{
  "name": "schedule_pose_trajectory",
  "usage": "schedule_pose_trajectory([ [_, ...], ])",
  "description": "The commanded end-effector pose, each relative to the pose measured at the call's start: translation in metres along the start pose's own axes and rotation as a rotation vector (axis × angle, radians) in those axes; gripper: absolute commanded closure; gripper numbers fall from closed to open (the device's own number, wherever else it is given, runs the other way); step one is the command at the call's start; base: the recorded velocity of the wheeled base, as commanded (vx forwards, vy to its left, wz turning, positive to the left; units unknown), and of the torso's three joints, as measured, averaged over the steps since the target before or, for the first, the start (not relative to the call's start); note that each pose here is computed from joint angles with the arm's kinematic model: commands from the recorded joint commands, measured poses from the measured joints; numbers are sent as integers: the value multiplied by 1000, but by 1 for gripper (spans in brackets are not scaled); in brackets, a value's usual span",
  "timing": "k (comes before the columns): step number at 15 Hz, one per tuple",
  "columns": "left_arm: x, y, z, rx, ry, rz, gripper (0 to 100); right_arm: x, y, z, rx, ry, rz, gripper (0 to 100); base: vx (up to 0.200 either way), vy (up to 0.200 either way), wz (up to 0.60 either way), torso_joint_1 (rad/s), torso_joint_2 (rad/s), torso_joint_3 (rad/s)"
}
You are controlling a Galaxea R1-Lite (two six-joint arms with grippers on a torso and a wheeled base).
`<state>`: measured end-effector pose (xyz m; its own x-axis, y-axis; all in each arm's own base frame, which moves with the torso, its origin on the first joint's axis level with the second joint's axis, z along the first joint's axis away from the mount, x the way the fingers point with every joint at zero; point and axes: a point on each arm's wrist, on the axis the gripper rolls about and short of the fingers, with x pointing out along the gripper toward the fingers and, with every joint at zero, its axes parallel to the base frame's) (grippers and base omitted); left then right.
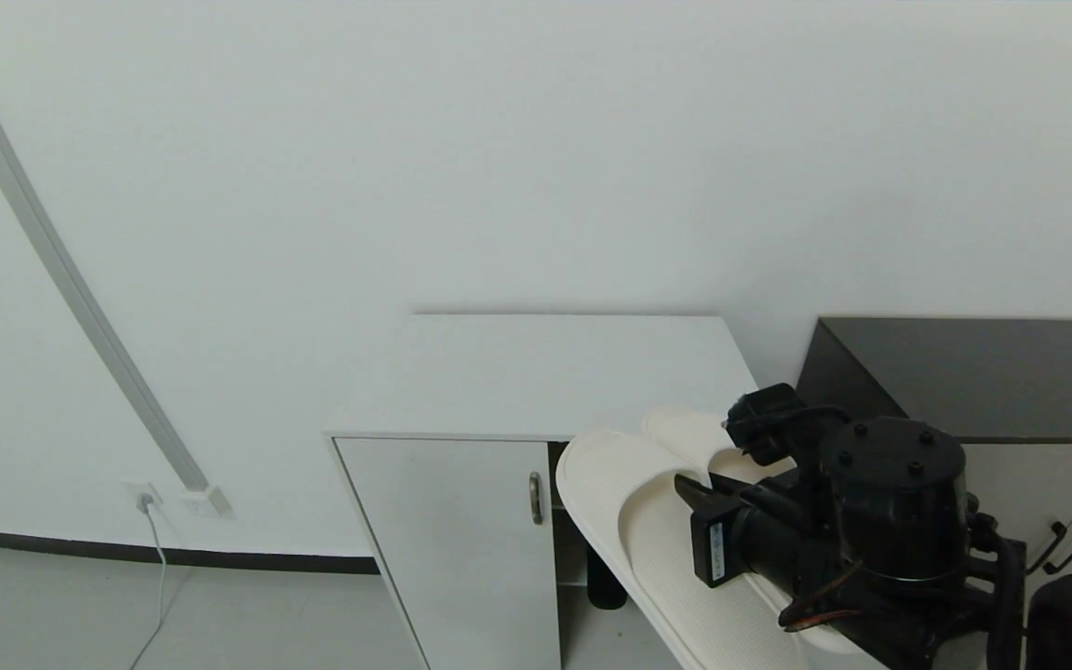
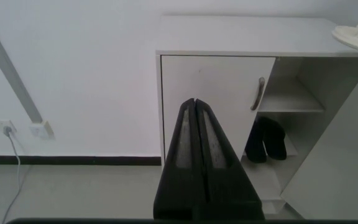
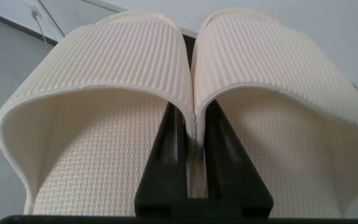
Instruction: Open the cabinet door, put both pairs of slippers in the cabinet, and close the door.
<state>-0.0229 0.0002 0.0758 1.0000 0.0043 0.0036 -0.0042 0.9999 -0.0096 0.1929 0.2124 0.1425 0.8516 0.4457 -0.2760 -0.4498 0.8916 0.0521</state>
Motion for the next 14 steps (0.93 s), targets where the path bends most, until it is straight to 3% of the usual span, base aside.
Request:
schedule_pose_trajectory([
  [1, 0, 0, 0, 0, 2, 0, 100, 2, 0, -3, -4, 11, -1, 100, 0, 0, 0, -124, 286, 163],
  [8, 0, 0, 0, -1, 2, 0, 100, 3, 1, -4, -4, 11, -1, 100, 0, 0, 0, -158, 369, 201],
  [14, 0, 0, 0, -1, 1, 0, 100, 3, 1, -5, -5, 14, -1, 100, 0, 0, 0, -226, 531, 309],
])
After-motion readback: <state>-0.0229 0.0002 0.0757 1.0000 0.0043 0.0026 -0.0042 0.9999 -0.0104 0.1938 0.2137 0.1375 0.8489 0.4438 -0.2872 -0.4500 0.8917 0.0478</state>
